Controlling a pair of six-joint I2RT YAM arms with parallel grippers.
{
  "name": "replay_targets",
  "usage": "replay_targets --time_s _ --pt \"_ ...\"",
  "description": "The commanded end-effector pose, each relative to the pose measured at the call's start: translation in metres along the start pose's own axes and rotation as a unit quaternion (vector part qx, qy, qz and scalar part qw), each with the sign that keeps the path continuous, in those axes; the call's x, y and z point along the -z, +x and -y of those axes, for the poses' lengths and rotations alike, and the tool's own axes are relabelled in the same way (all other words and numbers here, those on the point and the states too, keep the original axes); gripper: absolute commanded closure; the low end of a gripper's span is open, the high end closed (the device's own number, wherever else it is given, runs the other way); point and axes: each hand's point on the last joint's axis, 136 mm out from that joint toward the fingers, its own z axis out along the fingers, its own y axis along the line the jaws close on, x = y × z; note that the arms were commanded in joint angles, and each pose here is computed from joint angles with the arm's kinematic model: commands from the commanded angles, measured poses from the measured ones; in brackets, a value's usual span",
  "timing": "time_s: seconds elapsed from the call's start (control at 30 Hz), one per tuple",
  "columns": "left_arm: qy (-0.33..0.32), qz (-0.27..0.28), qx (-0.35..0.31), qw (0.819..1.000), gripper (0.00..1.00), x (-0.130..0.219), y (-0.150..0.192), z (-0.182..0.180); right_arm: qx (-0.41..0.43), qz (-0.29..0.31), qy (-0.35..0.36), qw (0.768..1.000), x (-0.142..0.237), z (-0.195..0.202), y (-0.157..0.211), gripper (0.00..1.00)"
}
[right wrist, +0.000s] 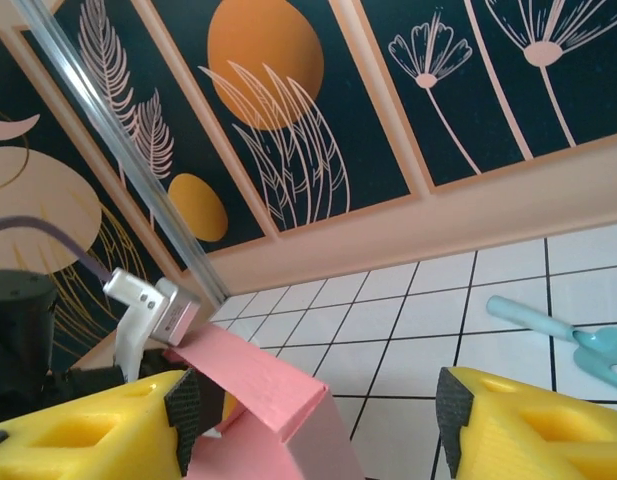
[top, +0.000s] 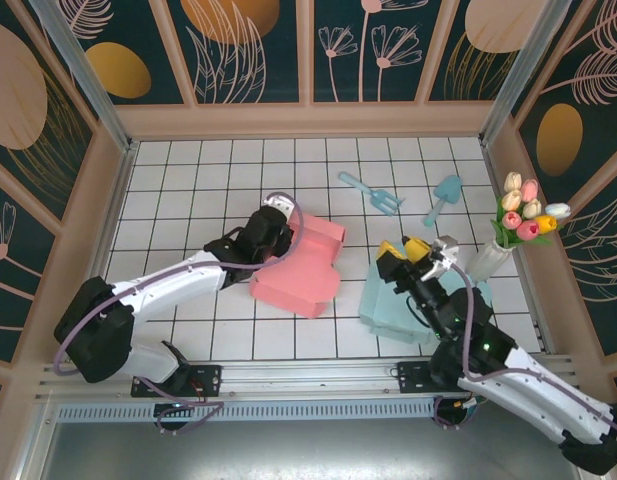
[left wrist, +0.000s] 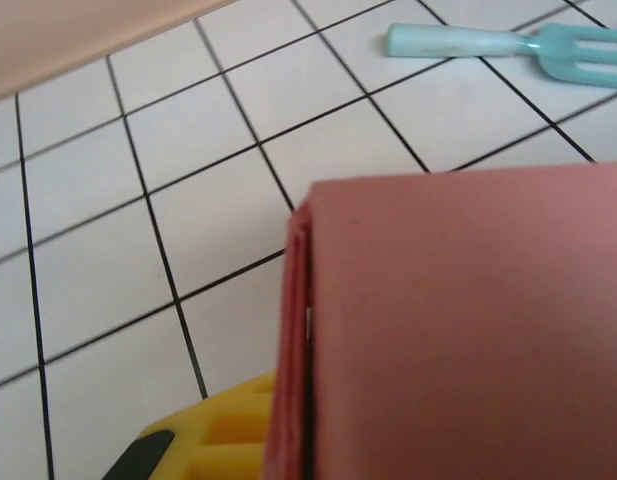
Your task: Fold the paper box
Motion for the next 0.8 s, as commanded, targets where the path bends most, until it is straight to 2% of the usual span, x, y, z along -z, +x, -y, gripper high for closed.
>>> replay_targets --time_s 0.0,0.07,0.13,0.23,0.3,0.5,0.6,0.73,0.77 --pt "0.062 -0.031 -0.124 0.990 0.99 0.000 0.007 0.024 0.006 -0.021 -0.009 1.000 0.018 0.000 -0.007 0.34" --pt "0.072 -0.045 -0.168 0.982 1.00 -0.003 0.004 0.029 0.009 -0.016 -0.011 1.000 0.027 0.004 -0.009 0.34" --pt "0.077 -0.085 -0.219 0.969 1.00 -0.006 0.013 0.030 0.008 -0.008 -0.008 1.000 0.034 0.010 -0.009 0.34" --pt "0.094 -0.173 -0.289 0.937 1.00 -0.004 0.040 0.027 0.005 -0.024 -0.028 0.999 0.031 0.004 0.001 0.34" --pt "0.067 -0.228 -0.323 0.916 1.00 -0.002 0.052 0.011 0.001 -0.026 -0.052 0.998 0.029 -0.004 0.008 0.34" --pt "0.014 -0.341 -0.403 0.849 1.00 0.005 0.078 -0.023 -0.009 -0.037 -0.077 0.996 0.033 -0.011 0.011 0.34" --pt "0.006 -0.376 -0.423 0.824 1.00 -0.002 0.083 -0.027 -0.010 -0.036 -0.077 0.996 0.033 -0.011 0.011 0.34" --pt "-0.022 -0.399 -0.455 0.796 0.93 -0.023 0.088 -0.033 -0.010 -0.038 -0.070 0.997 0.032 -0.008 0.014 0.34" --pt "-0.035 -0.395 -0.463 0.792 0.86 -0.030 0.086 -0.035 -0.010 -0.038 -0.069 0.997 0.031 -0.007 0.015 0.34"
